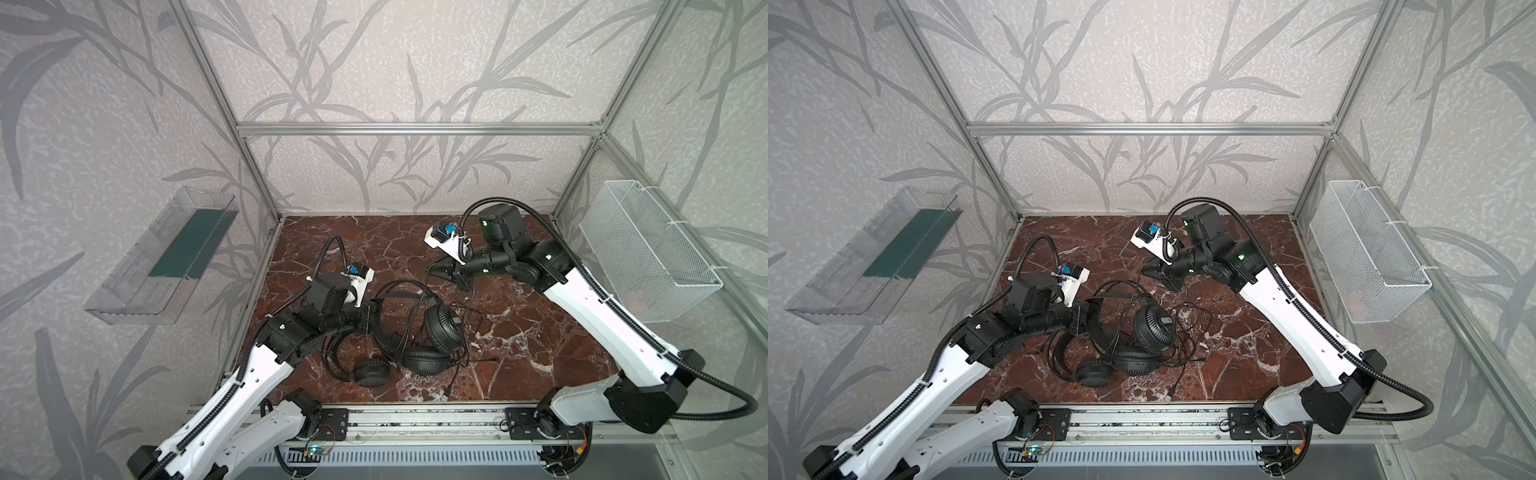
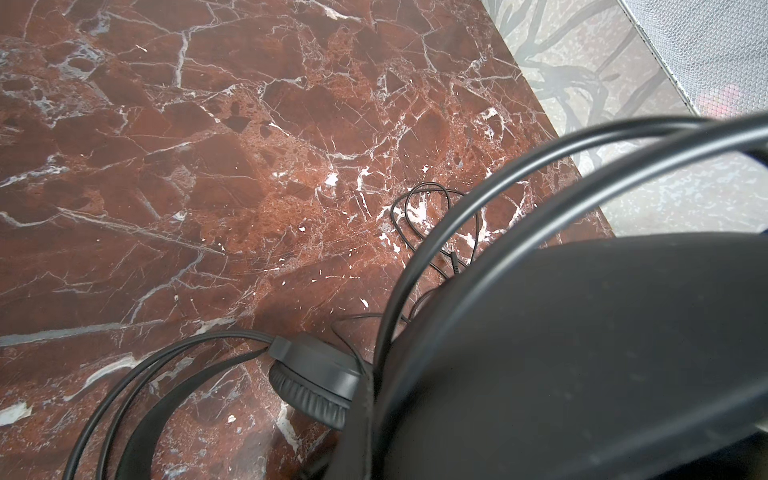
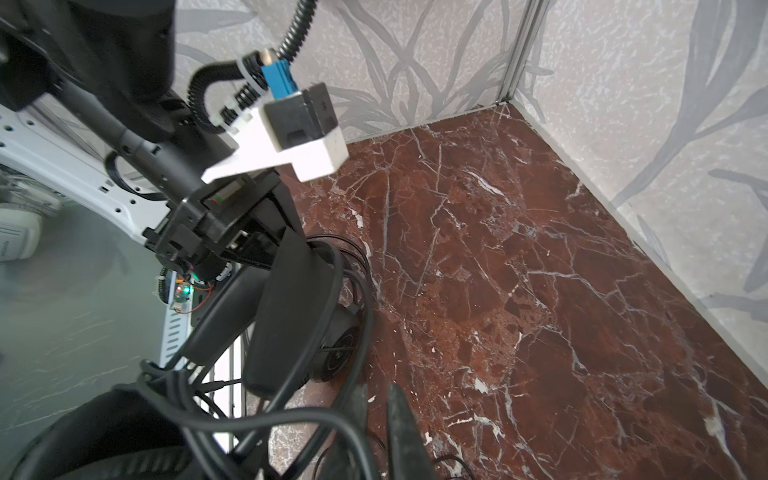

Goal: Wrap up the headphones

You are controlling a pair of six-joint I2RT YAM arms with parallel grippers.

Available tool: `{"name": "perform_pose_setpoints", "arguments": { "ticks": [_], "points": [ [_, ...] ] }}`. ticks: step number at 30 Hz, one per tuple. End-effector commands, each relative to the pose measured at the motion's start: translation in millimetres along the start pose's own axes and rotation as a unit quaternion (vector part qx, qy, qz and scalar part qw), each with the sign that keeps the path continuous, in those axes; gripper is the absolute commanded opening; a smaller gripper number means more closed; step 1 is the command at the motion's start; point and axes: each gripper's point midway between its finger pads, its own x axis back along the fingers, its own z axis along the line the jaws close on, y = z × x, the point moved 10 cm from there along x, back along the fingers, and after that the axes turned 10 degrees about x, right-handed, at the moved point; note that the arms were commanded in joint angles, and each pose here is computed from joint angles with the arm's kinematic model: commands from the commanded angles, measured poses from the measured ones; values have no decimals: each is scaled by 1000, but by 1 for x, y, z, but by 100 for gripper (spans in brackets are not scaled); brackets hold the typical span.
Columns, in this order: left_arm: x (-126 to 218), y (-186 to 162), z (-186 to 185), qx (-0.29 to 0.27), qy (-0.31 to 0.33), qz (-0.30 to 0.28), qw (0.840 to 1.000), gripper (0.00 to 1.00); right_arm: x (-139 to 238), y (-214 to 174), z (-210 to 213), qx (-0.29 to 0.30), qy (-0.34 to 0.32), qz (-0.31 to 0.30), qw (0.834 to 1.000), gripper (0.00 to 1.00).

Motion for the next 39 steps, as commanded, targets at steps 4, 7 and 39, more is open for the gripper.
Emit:
{"name": "perform_pose_setpoints", "arguments": {
  "ticks": [4,7,39],
  "points": [
    [9,-2,-11,-23,-58,-2,998,0,-1,-5,-9,-2,-49,-7,999,28],
    [10,-2,-12,-23,-63,-2,998,0,-7,-9,-11,-15,-41,-2,999,32],
    [25,12,7,4,132,-37,991,0,-19,-70,-54,-180,-181,33,966,69]
  ]
}}
